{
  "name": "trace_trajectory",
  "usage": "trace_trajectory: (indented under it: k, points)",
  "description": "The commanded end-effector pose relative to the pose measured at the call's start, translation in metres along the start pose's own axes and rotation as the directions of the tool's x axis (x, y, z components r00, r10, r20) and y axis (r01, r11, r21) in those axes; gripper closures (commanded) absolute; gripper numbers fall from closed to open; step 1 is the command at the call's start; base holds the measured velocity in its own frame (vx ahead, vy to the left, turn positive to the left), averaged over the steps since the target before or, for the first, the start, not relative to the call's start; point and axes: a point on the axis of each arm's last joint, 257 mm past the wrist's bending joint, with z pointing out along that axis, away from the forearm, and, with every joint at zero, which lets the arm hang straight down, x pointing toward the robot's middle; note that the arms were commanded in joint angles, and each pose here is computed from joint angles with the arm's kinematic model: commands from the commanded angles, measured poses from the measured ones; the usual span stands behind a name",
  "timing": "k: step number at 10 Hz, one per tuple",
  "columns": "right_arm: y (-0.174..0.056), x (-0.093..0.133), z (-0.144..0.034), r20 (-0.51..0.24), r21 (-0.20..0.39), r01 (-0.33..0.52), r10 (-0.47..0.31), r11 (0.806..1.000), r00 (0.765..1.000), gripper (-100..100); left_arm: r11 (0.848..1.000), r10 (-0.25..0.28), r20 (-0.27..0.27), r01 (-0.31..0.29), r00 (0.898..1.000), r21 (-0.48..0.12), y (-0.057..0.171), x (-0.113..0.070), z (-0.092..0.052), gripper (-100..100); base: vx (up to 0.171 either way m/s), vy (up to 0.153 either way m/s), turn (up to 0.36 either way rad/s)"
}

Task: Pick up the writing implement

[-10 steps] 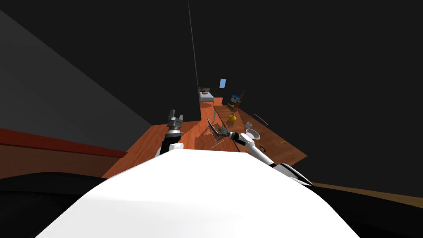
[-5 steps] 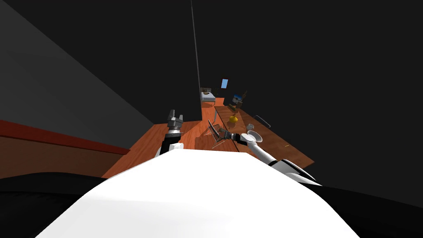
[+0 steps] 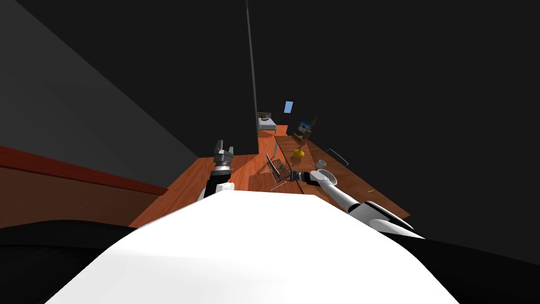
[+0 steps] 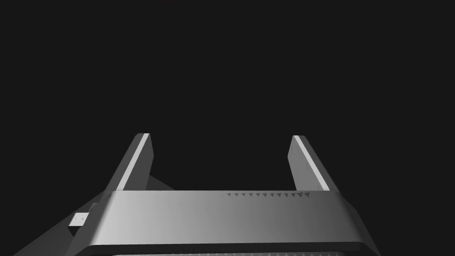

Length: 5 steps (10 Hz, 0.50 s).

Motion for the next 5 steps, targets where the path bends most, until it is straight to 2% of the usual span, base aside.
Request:
trace_trajectory:
  k: [1,3,4,5]
  points:
    - [0.001,0.007,0.001,-0.014,-0.008,0.008,-0.008,1.000,1.000,-100,1.000,0.000,0.000,0.000,1.000,0.000,0.000,0.000,0.000,0,0.016,-0.019,-0.010]
    - [0.015,0.056,-0.022,-0.140,-0.086,0.054,-0.066,0.995,0.988,-100,1.000,0.000,0.000,0.000,1.000,0.000,0.000,0.000,0.000,0,0.043,-0.047,0.087]
    - [0.017,0.063,-0.024,-0.157,-0.093,0.057,-0.071,0.994,0.985,-100,1.000,0.000,0.000,0.000,1.000,0.000,0.000,0.000,0.000,0,0.056,-0.055,0.035]
    - [0.025,0.089,-0.038,-0.221,-0.136,0.070,-0.100,0.988,0.970,-100,1.000,0.000,0.000,0.000,1.000,0.000,0.000,0.000,0.000,0,0.057,-0.048,0.054]
